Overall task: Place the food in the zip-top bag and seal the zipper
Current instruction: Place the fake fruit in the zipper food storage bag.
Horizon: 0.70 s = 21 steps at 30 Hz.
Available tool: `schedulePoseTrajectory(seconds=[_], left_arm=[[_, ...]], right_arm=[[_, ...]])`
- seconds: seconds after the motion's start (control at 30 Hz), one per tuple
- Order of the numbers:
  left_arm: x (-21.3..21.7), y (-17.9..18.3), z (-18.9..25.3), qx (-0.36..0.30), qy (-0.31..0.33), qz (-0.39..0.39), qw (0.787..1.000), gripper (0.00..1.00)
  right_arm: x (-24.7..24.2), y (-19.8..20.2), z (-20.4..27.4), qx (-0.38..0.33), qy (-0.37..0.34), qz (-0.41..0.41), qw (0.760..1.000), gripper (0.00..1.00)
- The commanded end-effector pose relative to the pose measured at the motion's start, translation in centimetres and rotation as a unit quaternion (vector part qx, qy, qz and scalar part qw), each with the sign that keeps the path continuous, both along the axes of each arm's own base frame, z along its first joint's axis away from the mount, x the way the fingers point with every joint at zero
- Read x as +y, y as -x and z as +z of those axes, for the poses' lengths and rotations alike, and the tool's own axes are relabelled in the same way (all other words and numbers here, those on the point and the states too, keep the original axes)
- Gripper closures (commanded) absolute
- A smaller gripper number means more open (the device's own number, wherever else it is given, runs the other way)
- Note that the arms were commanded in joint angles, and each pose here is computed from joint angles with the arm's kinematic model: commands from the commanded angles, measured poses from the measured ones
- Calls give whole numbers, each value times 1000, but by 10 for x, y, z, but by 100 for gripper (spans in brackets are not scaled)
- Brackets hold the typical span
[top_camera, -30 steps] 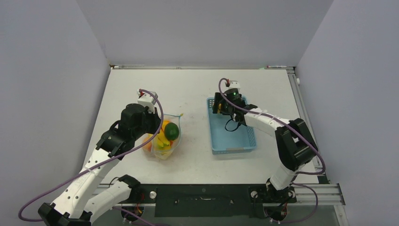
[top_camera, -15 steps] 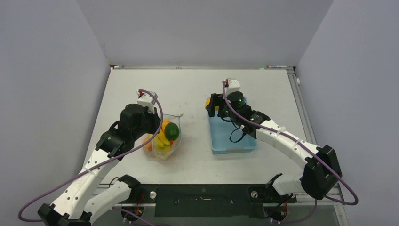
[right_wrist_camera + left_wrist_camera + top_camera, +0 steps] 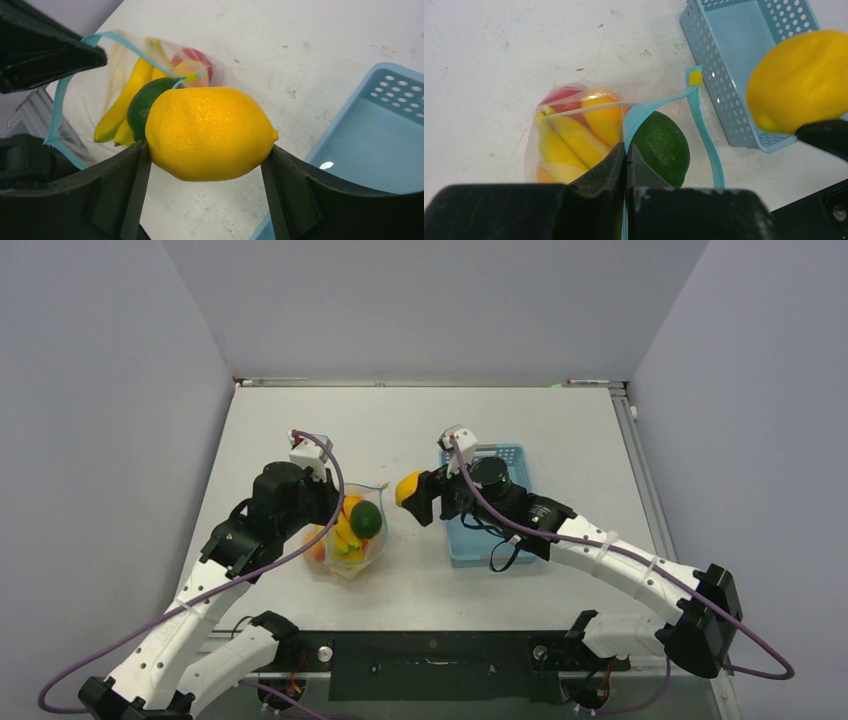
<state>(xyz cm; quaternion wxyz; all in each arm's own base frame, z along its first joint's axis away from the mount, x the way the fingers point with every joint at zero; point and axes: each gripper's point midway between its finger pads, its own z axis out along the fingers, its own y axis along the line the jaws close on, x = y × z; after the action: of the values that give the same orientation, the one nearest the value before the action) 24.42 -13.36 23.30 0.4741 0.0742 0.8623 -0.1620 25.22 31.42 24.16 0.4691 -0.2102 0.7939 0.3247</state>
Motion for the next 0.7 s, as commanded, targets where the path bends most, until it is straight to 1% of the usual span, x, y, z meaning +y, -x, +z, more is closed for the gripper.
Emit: schedulePoseTrajectory(seconds=[0.0,0.33,0.67], left_arm=[[2,-4,20,-32,10,6,999,100],[3,-3,22,-35,12,7,999,100],[2,-3,24,-37,15,5,999,100]], right_arm=[[30,22,25,-37,-8,56,998,56],[73,58,26,-57,13,116,992,57],[106,64,17,-62,33,136,988,57]])
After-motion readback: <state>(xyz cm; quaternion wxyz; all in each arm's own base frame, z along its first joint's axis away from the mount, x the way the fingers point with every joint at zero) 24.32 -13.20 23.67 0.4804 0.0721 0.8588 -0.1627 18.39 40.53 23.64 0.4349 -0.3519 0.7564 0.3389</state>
